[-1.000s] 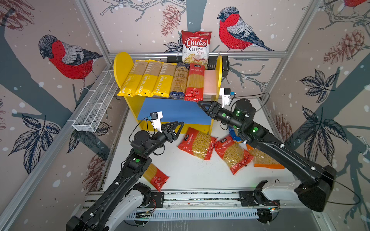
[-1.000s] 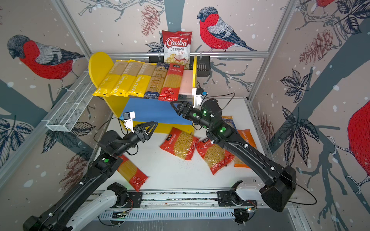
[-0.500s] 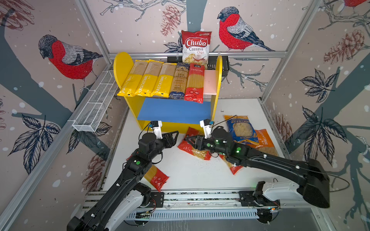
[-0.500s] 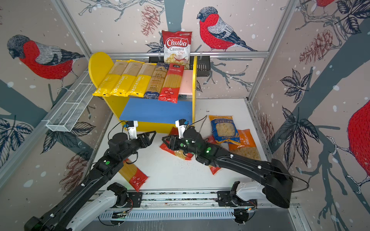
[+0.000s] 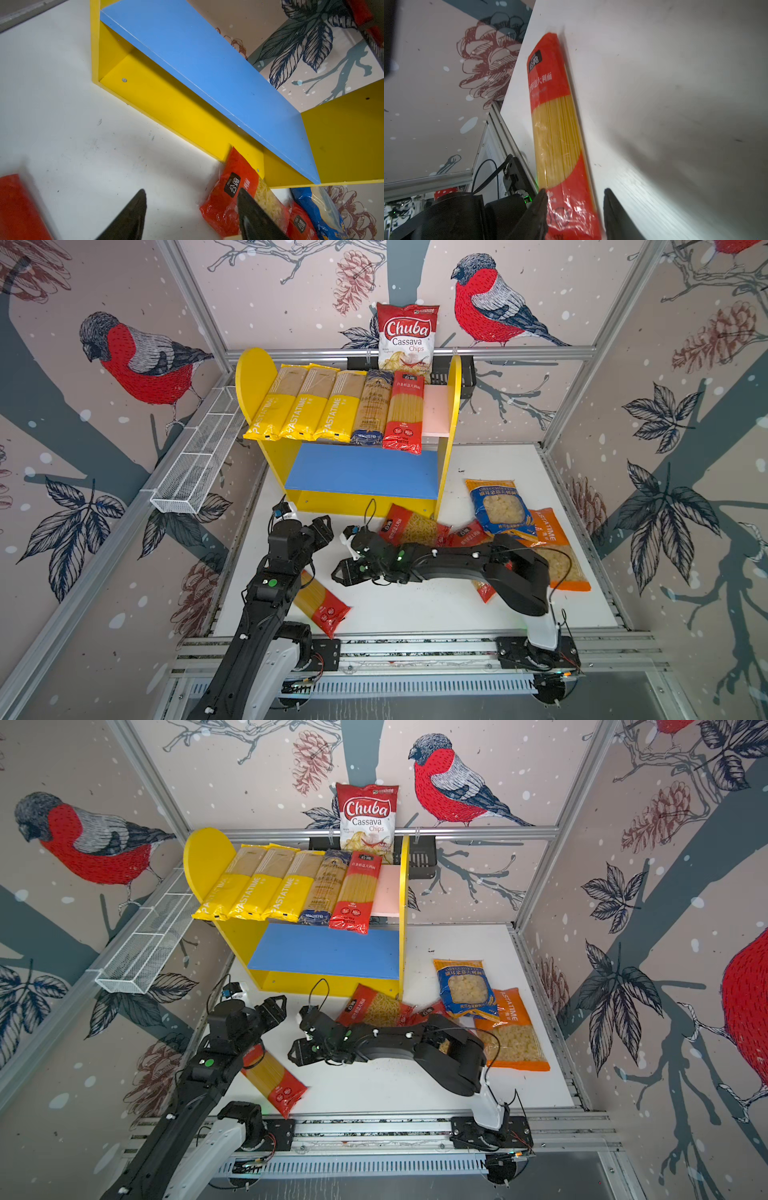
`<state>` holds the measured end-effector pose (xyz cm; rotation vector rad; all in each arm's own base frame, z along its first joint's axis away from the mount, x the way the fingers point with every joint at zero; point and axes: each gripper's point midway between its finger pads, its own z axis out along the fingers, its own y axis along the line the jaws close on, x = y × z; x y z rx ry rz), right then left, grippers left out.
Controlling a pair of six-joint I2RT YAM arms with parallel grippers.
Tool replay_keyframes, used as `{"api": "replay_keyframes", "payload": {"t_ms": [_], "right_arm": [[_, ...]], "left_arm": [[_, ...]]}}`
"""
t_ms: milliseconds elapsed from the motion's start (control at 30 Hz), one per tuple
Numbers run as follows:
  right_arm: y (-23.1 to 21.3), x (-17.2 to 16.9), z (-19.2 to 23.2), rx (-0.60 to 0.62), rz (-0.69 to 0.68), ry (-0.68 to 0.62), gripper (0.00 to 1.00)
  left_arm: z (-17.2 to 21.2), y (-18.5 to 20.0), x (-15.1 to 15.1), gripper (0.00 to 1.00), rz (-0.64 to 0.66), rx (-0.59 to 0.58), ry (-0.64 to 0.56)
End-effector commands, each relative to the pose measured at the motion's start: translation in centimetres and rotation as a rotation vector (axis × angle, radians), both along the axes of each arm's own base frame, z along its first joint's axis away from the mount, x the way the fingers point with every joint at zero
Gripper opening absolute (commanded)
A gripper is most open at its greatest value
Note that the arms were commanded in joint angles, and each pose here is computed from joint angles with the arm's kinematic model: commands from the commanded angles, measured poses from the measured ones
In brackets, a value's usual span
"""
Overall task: Place and organize the pasta boxes and bags onto the shelf
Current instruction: 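Open the right gripper and lower both grippers to the red spaghetti pack on the table, then grasp the second red spaghetti pack lying on the table with both grippers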
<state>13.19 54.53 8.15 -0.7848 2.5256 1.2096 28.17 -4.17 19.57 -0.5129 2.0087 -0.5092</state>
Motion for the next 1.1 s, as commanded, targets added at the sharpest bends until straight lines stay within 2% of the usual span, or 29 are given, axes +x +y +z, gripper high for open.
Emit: {"api": "replay_keyframes", "payload": {"t_ms": [0,433,633,833,967,1067], "right_arm": [[0.5,-2.1,-2.0,-0.052,0.100,0.041,0.46],[2.6,-3.1,-6.1,-0.084,0.175,0.136,0.44],[3.4,-3.4,-7.2,-0.082,0.192,0.164,0.35],[3.7,-2.4,-5.2,-0.033,0.168,0.108,0.16],[3.3,-1.4,-2.4,0.022,0.141,0.061,0.11],[2.2,-0.3,-0.6,0.018,0.113,-0.006,0.09]], "left_arm": [[0.4,0.0,-0.2,0.68,-0.013,0.010,-0.007],[0.8,-1.3,-0.4,0.68,-0.074,-0.043,-0.031],[1.6,-1.5,-0.4,0.68,-0.087,-0.050,-0.044],[2.2,-1.7,-0.4,0.68,-0.097,-0.047,-0.053],[2.7,-2.0,-0.4,0.68,-0.114,-0.057,-0.062],[3.2,-2.2,-0.3,0.68,-0.127,-0.058,-0.074]]}}
